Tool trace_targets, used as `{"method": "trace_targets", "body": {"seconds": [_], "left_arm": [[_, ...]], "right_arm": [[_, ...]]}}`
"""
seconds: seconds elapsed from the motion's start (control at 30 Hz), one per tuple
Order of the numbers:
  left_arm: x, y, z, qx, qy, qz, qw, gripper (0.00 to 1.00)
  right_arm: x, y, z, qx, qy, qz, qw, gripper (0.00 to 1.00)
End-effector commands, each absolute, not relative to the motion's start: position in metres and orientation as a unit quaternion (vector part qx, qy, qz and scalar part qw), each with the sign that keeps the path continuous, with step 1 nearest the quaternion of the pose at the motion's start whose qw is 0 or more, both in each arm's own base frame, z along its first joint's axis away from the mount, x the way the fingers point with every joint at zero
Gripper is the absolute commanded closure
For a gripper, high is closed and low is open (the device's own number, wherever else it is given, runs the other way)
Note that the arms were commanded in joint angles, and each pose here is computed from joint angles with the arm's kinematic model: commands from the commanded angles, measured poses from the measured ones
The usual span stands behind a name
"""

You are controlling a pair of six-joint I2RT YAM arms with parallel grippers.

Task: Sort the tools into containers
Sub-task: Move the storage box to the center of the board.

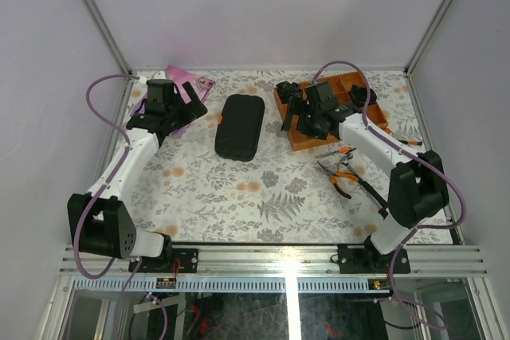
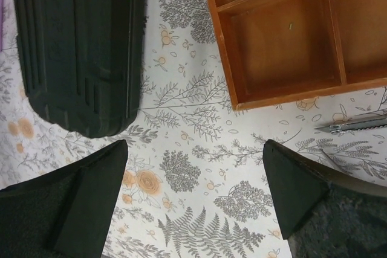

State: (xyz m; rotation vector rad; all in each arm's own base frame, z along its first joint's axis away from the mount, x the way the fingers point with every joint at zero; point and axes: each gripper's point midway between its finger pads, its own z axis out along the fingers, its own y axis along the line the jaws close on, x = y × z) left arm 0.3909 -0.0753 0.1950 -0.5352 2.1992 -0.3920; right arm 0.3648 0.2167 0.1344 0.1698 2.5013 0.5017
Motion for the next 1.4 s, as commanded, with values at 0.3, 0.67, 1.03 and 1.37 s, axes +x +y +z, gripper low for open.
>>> {"method": "trace_targets", "body": {"seconds": [0.3,0.67,1.03,1.37], "left_arm": [[0.441,-0.054,0.221,-0.212,0.848,-0.165,0.457,0.00],[0.482,-0.069,0.180,-0.164,0.883,-0.173,0.404,0.00],[0.496,-0.116,0.115,-0.115,0.899,-0.285,0.312,0.00],[0.495,-0.130,0.088,-0.111,0.900,-0.311,0.285,0.00]], "right_arm": [[0.393,0.213,0.138,0.010,0.936,0.140,0.322,0.01],[0.406,0.270,0.137,0.020,0.923,0.245,0.297,0.00],[0.422,0.325,0.120,0.031,0.902,0.318,0.291,0.03],[0.446,0.359,0.113,0.039,0.887,0.357,0.290,0.03]]}}
